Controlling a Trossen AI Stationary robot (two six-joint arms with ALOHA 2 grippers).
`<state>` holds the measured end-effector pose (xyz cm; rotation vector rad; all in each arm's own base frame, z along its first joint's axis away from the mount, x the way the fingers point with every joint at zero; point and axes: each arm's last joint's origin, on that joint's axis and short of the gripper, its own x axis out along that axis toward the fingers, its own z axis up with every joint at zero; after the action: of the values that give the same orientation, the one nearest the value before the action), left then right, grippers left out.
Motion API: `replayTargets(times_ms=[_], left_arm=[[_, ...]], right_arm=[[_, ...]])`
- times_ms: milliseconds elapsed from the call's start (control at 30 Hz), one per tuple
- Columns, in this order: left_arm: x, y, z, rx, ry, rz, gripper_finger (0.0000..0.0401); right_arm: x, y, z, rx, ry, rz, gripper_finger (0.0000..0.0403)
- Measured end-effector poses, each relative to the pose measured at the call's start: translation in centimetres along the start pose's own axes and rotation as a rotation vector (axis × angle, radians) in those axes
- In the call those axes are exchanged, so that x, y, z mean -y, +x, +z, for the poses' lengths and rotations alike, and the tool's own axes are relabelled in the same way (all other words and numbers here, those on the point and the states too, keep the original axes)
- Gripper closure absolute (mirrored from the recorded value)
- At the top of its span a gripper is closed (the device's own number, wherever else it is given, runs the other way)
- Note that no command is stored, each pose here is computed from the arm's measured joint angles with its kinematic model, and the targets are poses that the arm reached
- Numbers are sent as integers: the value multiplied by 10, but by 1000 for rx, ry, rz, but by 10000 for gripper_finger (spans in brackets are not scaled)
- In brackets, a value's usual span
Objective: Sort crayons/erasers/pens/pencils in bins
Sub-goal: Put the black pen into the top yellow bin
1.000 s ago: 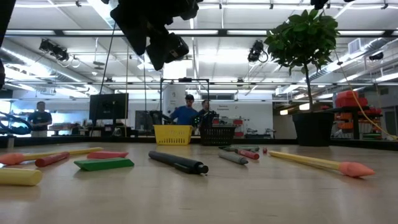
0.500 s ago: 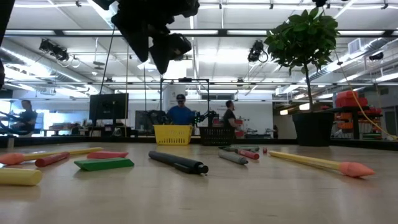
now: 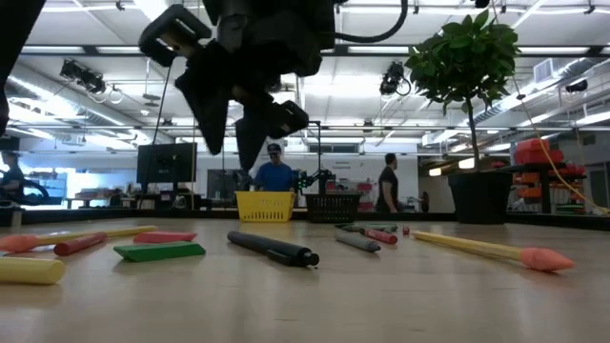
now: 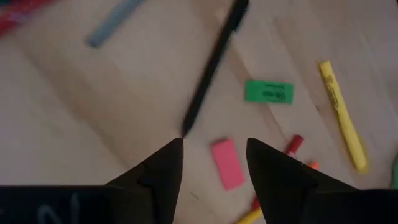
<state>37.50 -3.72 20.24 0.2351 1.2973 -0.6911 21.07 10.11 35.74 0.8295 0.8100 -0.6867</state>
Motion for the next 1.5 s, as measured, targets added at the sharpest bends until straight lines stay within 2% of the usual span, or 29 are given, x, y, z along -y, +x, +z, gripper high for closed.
replayTargets(times_ms=[133, 200, 333, 567, 667, 800, 967, 1133, 1367, 1433, 1500], left_arm=[[7, 9, 7, 1, 76, 10, 228], [9, 11, 15, 39, 121, 52, 233], [12, 22, 23, 48, 208, 61, 240], [12, 52, 22, -41, 222, 48, 242], [9, 64, 21, -89, 213, 74, 248], [6, 72, 21, -90, 165, 82, 259], [2, 78, 22, -84, 107, 83, 276], [2, 79, 23, -77, 86, 93, 304], [3, 79, 21, -96, 78, 88, 363], [5, 74, 19, -108, 67, 82, 369], [7, 66, 11, -159, 8, 62, 370]], right_arm=[[0, -1, -2, -3, 27, 4, 361], [-1, -2, -4, -7, 21, 9, 361], [-1, -4, -9, -17, 2, 19, 361], [0, -10, -21, -37, 37, 27, 361], [0, -12, -25, -30, 52, 32, 361], [0, -16, -31, -37, 51, 44, 361], [0, -20, -37, 25, 79, 67, 361], [1, -22, -41, 47, 69, 78, 361], [2, -25, -46, 32, 69, 87, 361], [2, -27, -49, 23, 70, 93, 361], [3, -28, -52, 16, 79, 100, 361]])
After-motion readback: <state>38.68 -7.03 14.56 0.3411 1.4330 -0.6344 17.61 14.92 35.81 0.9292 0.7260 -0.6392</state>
